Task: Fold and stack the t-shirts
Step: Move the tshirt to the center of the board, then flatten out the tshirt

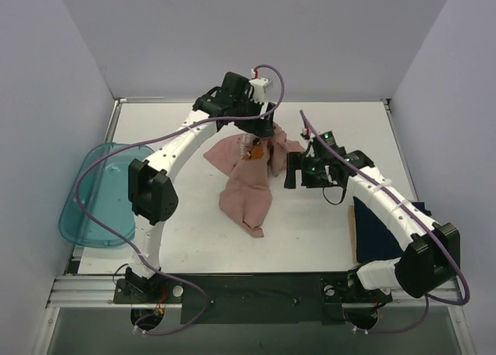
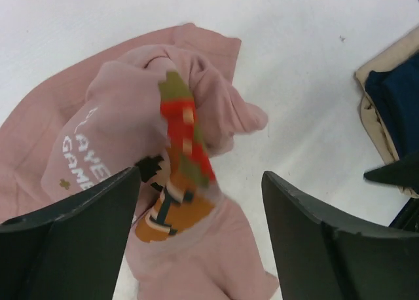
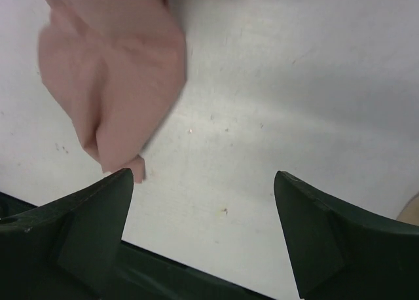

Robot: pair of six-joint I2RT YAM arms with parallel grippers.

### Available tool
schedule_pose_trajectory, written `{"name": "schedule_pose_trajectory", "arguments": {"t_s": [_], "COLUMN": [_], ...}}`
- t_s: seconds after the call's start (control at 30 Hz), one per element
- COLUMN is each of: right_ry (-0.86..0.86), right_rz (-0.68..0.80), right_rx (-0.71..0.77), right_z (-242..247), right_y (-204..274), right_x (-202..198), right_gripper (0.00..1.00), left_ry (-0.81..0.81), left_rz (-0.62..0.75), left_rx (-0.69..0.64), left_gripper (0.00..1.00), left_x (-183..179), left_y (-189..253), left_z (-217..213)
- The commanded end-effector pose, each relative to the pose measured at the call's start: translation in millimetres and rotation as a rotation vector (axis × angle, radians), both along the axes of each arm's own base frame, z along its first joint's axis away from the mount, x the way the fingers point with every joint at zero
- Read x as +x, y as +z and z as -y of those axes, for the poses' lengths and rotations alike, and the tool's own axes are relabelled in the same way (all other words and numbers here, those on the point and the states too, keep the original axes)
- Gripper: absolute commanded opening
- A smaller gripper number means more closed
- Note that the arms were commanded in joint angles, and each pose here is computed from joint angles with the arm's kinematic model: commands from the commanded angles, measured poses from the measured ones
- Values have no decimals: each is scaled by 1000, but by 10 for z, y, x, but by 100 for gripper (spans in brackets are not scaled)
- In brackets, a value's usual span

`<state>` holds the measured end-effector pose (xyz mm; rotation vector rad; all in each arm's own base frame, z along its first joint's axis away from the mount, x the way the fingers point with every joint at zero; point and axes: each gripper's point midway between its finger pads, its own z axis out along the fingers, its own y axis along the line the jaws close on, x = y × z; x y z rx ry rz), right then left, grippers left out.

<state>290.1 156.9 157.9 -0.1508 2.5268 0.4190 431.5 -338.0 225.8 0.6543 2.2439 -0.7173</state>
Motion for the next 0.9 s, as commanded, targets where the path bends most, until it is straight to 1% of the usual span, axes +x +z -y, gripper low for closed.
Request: {"name": "schedule_pose_trajectory", "arguments": {"t_s": [0.0, 0.03, 0.1, 0.13, 0.17, 0.2, 0.23, 0.27, 0.3, 0.33, 0.37, 0.4, 0.43, 0.47, 0.5, 0.53, 0.57, 0.6, 0.63, 0.67, 0.7, 0.73, 0.77, 0.8, 0.87], "right_ry": [38, 50, 91, 122, 150, 184, 216, 244, 263, 276, 295, 289, 303, 323, 331, 330, 316, 286, 258, 217, 166, 139, 82, 63, 9], "right_rz": [-104, -128, -140, -129, -158, -145, -171, -175, -207, -256, -288, -350, -382, -438, -449, -453, -447, -421, -413, -385, -390, -355, -369, -328, -277], "right_rx": [-71, -83, -105, -97, -92, -71, -63, -61, -63, -81, -58, -70, -48, -27, -19, -20, -31, -43, -45, -34, -26, 4, 6, 22, 35], "right_z": [-184, -228, -379, -521, -622, -765, -885, -982, -1060, -1097, -1171, -1169, -1225, -1273, -1299, -1304, -1268, -1212, -1131, -1057, -910, -839, -641, -535, -252], "right_y": [-431, -535, -651, -671, -758, -749, -821, -855, -941, -1090, -1111, -1252, -1276, -1360, -1372, -1381, -1379, -1325, -1313, -1203, -1194, -1038, -1041, -890, -691], "right_x": [-323, -338, -375, -379, -415, -407, -427, -457, -456, -500, -533, -586, -630, -710, -718, -713, -699, -643, -610, -558, -508, -473, -454, -445, -399], "right_gripper": [82, 82, 81, 80, 80, 80, 79, 79, 77, 77, 71, 69, 62, 54, 50, 34, 24, 11, 1, 0, 0, 0, 0, 0, 0], "left_ry": [-19, -22, -11, 15, 35, 55, 75, 97, 110, 136, 137, 140, 147, 110, 99, 57, 49, 15, 1, -13, -18, -32, -47, -61, -141], "left_rz": [105, 127, 148, 163, 170, 194, 217, 210, 234, 232, 244, 243, 237, 244, 236, 243, 249, 244, 254, 245, 257, 243, 247, 247, 270], "left_rx": [-44, -36, 6, 23, 24, 34, 22, 29, 25, 53, 71, 111, 131, 174, 199, 249, 278, 308, 315, 320, 311, 304, 291, 284, 272], "left_gripper": [87, 88, 88, 88, 89, 89, 89, 89, 89, 87, 84, 77, 75, 71, 69, 67, 65, 63, 63, 63, 63, 63, 63, 63, 62], "left_x": [327, 390, 449, 498, 529, 590, 652, 678, 720, 744, 758, 760, 763, 728, 703, 662, 659, 613, 610, 572, 587, 558, 552, 544, 495], "left_y": [250, 312, 368, 423, 453, 497, 551, 496, 542, 465, 445, 341, 284, 187, 107, -10, -76, -203, -233, -322, -331, -410, -425, -442, -468], "left_z": [63, 43, -164, -352, -450, -691, -823, -1064, -1203, -1476, -1584, -1800, -1950, -2023, -2103, -2143, -2176, -2200, -2177, -2165, -2139, -2102, -2046, -2001, -1849]}}
